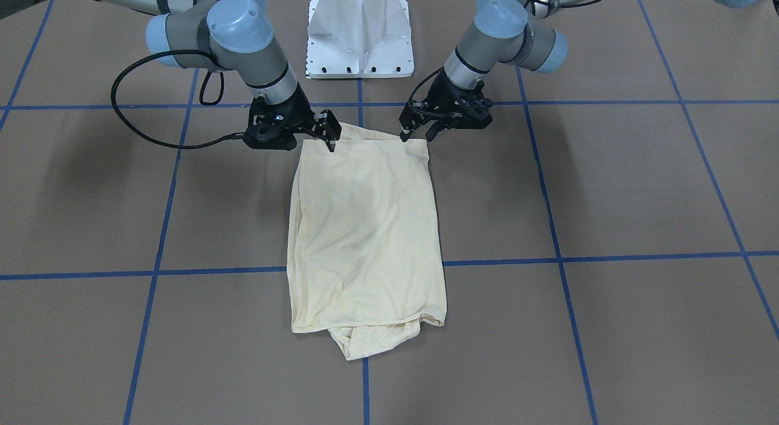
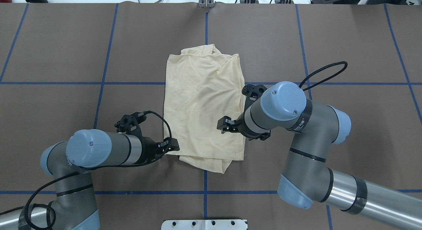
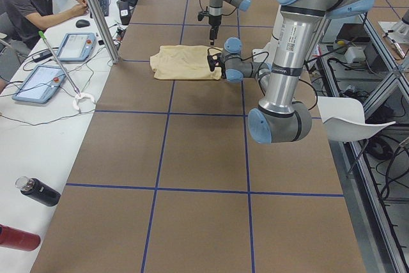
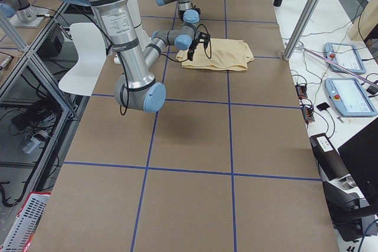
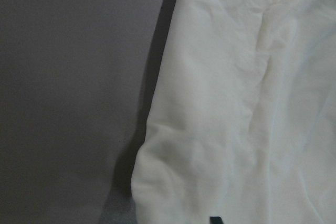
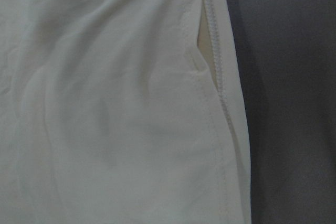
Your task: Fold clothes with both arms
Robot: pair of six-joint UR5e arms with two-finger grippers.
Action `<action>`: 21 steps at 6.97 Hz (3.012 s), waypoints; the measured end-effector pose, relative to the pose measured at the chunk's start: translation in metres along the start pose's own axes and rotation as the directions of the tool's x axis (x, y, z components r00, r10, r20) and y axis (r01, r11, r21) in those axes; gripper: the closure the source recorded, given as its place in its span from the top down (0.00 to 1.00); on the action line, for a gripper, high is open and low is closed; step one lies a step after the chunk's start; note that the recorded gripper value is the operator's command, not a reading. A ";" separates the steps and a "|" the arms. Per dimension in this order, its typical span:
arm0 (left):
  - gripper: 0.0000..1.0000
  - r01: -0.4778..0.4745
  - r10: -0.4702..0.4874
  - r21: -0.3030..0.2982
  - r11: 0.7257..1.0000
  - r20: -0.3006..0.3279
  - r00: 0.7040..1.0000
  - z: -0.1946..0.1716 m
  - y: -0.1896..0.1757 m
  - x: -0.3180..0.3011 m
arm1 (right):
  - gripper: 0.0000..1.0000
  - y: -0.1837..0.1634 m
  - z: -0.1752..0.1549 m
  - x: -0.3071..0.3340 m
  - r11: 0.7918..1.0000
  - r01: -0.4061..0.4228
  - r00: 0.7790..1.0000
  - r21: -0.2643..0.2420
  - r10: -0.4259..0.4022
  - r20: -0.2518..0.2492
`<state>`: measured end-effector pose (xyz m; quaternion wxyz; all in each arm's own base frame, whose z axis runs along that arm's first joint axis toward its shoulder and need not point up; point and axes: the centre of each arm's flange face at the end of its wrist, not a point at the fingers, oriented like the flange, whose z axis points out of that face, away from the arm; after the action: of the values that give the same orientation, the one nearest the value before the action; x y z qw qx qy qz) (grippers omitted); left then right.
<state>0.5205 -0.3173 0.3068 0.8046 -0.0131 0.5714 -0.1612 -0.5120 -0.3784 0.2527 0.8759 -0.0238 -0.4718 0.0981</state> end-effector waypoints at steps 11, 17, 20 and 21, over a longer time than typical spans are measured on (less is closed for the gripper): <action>0.84 0.014 -0.015 0.010 1.000 0.022 1.000 0.026 0.001 0.004 | 1.00 -0.009 -0.007 -0.001 1.000 -0.007 1.000 0.012 0.007 0.008; 0.24 0.013 -0.013 0.010 1.000 0.018 1.000 0.028 0.002 0.009 | 1.00 -0.013 -0.009 0.003 1.000 -0.009 1.000 0.014 0.009 0.006; 0.00 0.011 -0.011 0.008 1.000 0.021 1.000 0.029 0.002 0.008 | 1.00 -0.013 -0.009 0.003 1.000 -0.008 1.000 0.014 0.008 0.006; 0.00 0.009 -0.009 0.005 1.000 0.020 1.000 0.028 0.002 0.009 | 1.00 -0.013 -0.009 0.004 1.000 -0.009 1.000 0.014 0.009 0.005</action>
<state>0.5495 -0.3224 0.3079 0.8095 -0.0154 0.5630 -0.1662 -0.5009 -0.3900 0.2527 0.8745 -0.0194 -0.4731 0.1054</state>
